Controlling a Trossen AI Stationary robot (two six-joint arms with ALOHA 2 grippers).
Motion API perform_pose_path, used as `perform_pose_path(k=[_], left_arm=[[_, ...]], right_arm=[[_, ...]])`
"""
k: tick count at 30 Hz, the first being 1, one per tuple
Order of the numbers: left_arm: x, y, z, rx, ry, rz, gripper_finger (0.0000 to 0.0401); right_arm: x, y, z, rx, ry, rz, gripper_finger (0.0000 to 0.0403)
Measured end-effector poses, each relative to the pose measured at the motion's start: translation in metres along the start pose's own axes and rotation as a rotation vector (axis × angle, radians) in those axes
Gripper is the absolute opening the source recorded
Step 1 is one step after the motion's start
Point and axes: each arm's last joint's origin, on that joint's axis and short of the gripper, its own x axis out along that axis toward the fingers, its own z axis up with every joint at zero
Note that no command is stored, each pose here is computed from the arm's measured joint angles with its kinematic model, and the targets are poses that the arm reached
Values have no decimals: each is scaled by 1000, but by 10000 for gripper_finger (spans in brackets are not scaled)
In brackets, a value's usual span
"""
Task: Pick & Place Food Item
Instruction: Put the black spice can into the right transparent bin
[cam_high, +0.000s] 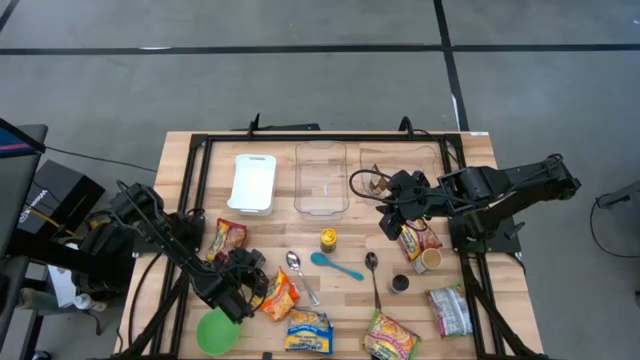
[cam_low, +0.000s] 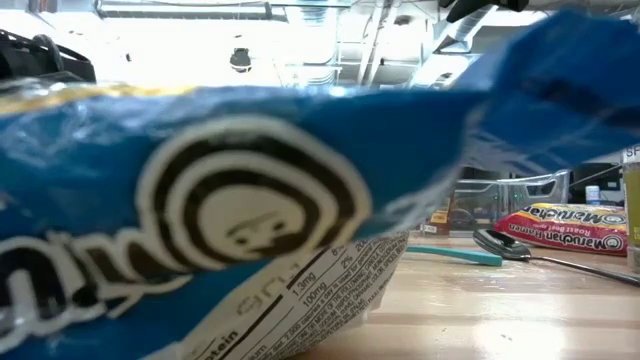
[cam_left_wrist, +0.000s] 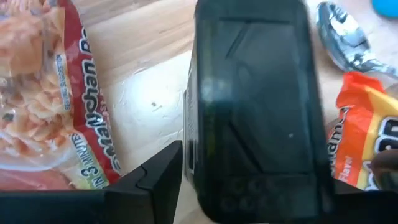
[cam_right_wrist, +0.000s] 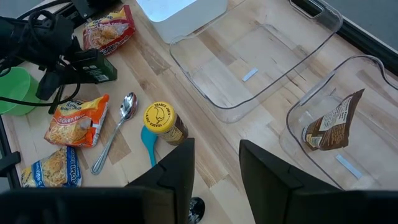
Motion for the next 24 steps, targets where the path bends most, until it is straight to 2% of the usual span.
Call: perform_pose_path(k=[9, 24], left_arm=[[0, -1, 2, 1, -45, -14, 163], [0, -1, 2, 1, -46, -15, 134]], right_arm=[[0, 0, 0, 0, 0, 0, 120], [0, 0, 0, 0, 0, 0, 120]])
